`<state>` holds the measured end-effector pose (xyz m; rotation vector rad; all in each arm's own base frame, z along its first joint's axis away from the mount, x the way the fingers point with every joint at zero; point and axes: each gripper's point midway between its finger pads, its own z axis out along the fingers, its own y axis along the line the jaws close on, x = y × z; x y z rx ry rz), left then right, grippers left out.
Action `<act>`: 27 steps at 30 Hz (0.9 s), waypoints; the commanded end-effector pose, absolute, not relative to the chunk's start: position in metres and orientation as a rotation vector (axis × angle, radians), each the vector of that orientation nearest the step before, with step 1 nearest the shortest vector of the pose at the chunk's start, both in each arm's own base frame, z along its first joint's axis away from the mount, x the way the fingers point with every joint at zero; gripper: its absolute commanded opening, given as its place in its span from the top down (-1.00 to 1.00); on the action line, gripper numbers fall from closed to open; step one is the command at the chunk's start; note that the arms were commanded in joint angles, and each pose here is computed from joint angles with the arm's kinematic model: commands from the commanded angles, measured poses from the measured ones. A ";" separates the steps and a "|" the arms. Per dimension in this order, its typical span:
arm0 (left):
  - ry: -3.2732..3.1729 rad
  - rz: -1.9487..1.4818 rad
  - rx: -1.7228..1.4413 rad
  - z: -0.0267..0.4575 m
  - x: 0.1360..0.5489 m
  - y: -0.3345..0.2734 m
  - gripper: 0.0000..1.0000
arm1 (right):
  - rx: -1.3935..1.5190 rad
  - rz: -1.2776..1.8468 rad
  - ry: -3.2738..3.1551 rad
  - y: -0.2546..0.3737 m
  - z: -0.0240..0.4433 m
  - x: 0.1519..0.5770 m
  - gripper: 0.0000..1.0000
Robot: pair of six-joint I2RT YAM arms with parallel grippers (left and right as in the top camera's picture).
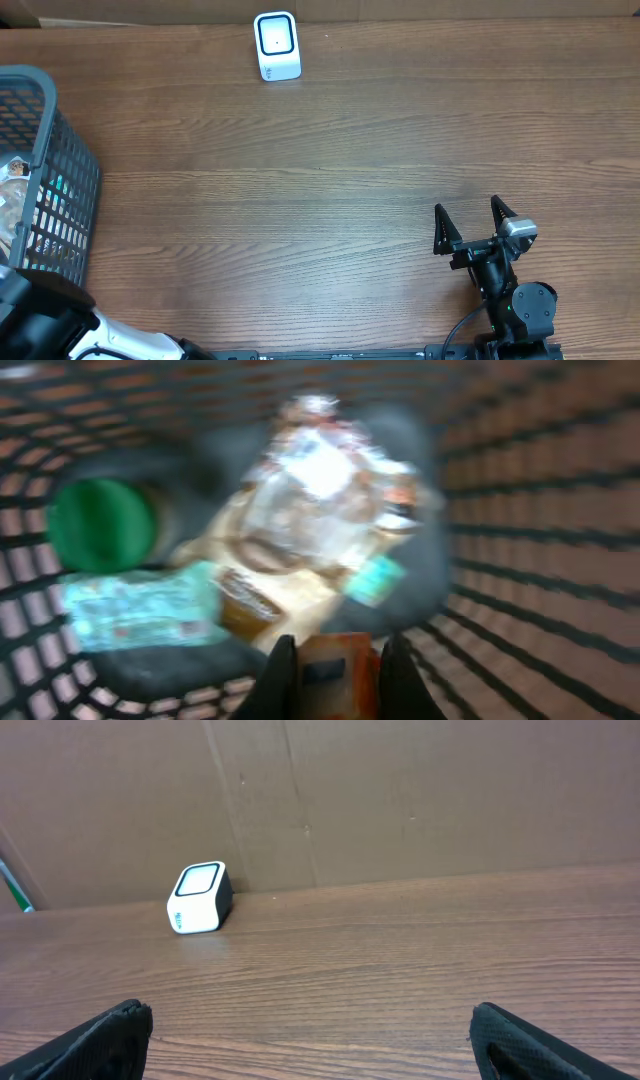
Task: Scan the item barcode
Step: 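Lift the orange pack out and drop it on the table center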
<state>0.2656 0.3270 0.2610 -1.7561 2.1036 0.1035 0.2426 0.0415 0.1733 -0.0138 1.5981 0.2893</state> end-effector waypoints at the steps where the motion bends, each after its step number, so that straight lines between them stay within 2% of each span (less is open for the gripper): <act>1: 2.057 -0.077 -1.452 0.345 0.301 0.264 0.92 | 0.002 0.285 1.598 0.039 0.171 0.243 -1.00; 4: 2.102 -0.136 -1.246 0.376 0.319 0.204 0.92 | 0.002 0.285 1.598 0.039 0.171 0.243 -1.00; 7: 2.224 -0.186 -0.978 0.385 0.342 0.134 0.92 | 0.002 0.285 1.598 0.039 0.171 0.243 -1.00; 13: 2.471 -0.273 -0.572 0.352 0.382 0.001 0.91 | 0.002 0.285 1.598 0.039 0.171 0.243 -1.00; 19: 2.707 -0.329 -0.263 0.264 0.413 -0.117 0.92 | 0.002 0.285 1.598 0.039 0.171 0.243 -1.00; 24: 2.878 -0.433 -0.029 0.169 0.424 -0.223 0.92 | 0.002 0.285 1.598 0.039 0.171 0.243 -1.00; 27: 3.000 -0.347 -0.033 0.122 0.413 -0.237 0.92 | 0.002 0.285 1.598 0.039 0.171 0.243 -1.00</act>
